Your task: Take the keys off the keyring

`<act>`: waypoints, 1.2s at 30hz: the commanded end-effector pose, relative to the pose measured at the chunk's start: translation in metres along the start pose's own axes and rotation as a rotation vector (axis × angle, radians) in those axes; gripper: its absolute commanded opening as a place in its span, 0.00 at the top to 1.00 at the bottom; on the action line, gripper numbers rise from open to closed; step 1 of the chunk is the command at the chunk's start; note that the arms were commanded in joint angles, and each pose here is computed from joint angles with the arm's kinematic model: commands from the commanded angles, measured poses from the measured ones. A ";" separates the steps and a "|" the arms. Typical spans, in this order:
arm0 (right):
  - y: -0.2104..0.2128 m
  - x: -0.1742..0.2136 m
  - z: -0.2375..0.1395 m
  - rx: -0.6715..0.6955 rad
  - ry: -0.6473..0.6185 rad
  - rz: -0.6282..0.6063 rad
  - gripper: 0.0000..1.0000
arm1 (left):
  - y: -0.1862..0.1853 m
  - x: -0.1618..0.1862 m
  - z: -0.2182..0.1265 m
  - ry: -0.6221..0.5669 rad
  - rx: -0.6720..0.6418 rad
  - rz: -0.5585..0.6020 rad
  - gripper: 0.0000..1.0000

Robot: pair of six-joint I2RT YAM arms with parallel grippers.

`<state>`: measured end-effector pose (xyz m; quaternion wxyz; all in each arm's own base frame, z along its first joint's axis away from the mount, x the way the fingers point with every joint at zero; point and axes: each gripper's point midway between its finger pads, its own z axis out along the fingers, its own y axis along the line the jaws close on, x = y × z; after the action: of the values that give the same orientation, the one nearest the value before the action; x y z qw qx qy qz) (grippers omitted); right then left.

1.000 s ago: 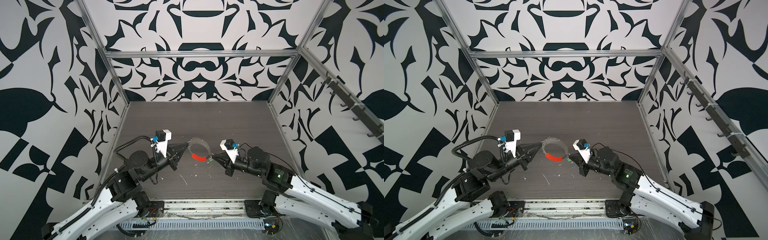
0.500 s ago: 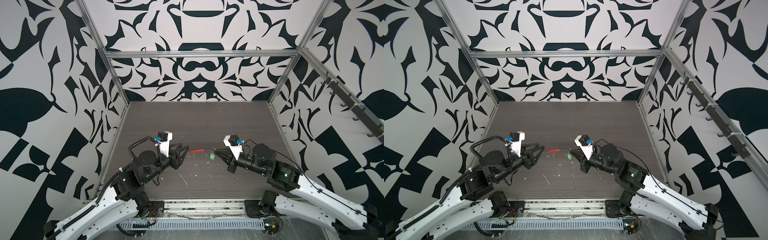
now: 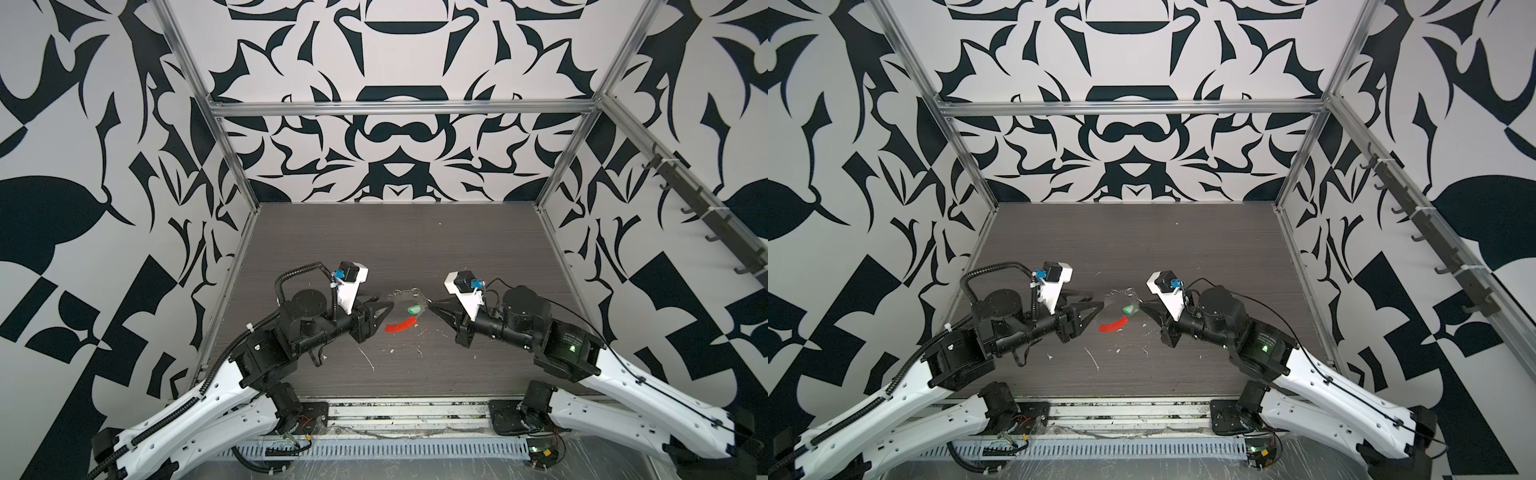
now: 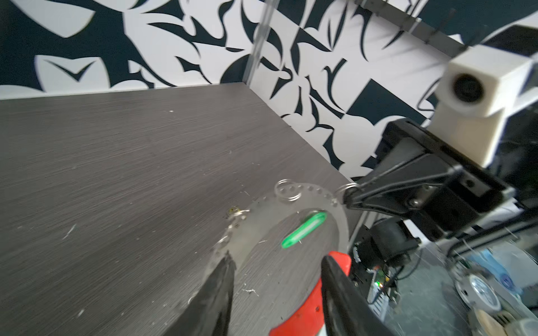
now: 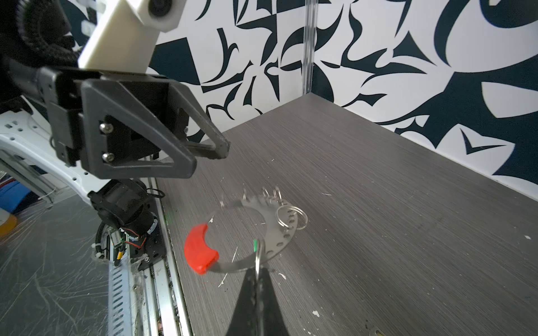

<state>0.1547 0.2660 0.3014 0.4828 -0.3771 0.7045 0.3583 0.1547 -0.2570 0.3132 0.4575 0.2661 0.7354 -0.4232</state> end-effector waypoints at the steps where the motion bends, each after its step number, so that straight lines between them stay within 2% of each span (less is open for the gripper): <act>1: 0.020 -0.030 -0.011 -0.090 -0.082 -0.056 1.00 | -0.043 -0.019 -0.006 -0.035 0.214 0.116 0.50; 6: 0.036 -0.035 -0.014 -0.182 -0.088 -0.091 1.00 | -0.061 -0.019 -0.003 -0.022 0.318 0.163 0.49; 15: 0.056 -0.044 -0.016 -0.335 -0.082 -0.095 1.00 | -0.065 -0.018 0.001 -0.005 0.346 0.192 0.49; 20: 0.061 -0.045 -0.016 -0.374 -0.071 -0.092 1.00 | -0.070 -0.019 0.002 0.009 0.375 0.201 0.49; 27: 0.057 -0.049 -0.014 -0.368 -0.070 -0.078 1.00 | -0.075 -0.013 0.009 0.061 0.412 0.189 0.60; 36: 0.049 -0.050 -0.013 -0.355 -0.069 -0.047 1.00 | -0.080 -0.012 0.007 0.074 0.438 0.187 0.75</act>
<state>0.1206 0.2869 0.3280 0.4145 -0.4626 0.6334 0.4615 0.1079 -0.3049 0.3360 0.3926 0.4322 0.6337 -0.5074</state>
